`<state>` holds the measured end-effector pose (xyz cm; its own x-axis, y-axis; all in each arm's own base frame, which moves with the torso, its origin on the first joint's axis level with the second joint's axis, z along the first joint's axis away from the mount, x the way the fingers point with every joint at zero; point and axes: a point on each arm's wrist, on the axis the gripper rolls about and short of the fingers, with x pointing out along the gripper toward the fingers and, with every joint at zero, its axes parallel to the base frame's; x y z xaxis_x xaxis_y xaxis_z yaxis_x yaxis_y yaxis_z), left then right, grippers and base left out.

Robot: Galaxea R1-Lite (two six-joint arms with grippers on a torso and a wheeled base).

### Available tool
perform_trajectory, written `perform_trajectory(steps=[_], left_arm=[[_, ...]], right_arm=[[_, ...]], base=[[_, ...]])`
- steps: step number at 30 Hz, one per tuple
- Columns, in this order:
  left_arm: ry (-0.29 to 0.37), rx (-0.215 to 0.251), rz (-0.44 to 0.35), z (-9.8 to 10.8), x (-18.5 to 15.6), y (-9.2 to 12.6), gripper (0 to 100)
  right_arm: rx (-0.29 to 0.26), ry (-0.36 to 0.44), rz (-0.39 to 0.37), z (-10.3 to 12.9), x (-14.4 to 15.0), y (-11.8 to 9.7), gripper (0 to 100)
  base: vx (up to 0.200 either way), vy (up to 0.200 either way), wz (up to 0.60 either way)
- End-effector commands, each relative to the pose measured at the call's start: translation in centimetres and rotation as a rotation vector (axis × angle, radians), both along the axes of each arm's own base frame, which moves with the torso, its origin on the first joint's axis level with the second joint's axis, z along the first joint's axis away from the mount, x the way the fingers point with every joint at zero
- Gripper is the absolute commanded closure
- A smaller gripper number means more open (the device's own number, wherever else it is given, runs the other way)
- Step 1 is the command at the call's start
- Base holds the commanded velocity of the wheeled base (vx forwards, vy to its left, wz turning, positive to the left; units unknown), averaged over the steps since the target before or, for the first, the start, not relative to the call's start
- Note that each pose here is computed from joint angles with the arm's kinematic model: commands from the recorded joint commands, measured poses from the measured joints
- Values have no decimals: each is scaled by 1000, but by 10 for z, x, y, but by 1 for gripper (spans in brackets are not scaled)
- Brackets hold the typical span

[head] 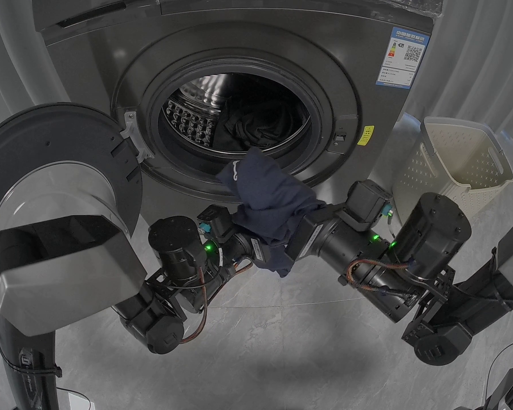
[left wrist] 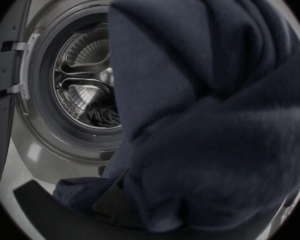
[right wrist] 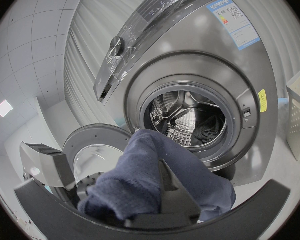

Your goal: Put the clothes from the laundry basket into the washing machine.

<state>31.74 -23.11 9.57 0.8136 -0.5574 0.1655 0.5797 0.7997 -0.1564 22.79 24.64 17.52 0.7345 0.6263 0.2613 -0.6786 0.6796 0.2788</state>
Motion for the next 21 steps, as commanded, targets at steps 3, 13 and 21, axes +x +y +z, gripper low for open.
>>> perform_trajectory(steps=[3,13,21], left_arm=[[-24,-56,23,32,-17,17,100],[-83,-104,42,75,-53,50,100],[-70,-99,36,74,-60,54,100]], right_arm=[[-2,13,-159,-2,30,-32,100],[-82,95,-190,-36,36,-43,100],[-59,57,-62,-35,14,-10,0]], base=[[0,0,0],[0,0,0],[0,0,0]])
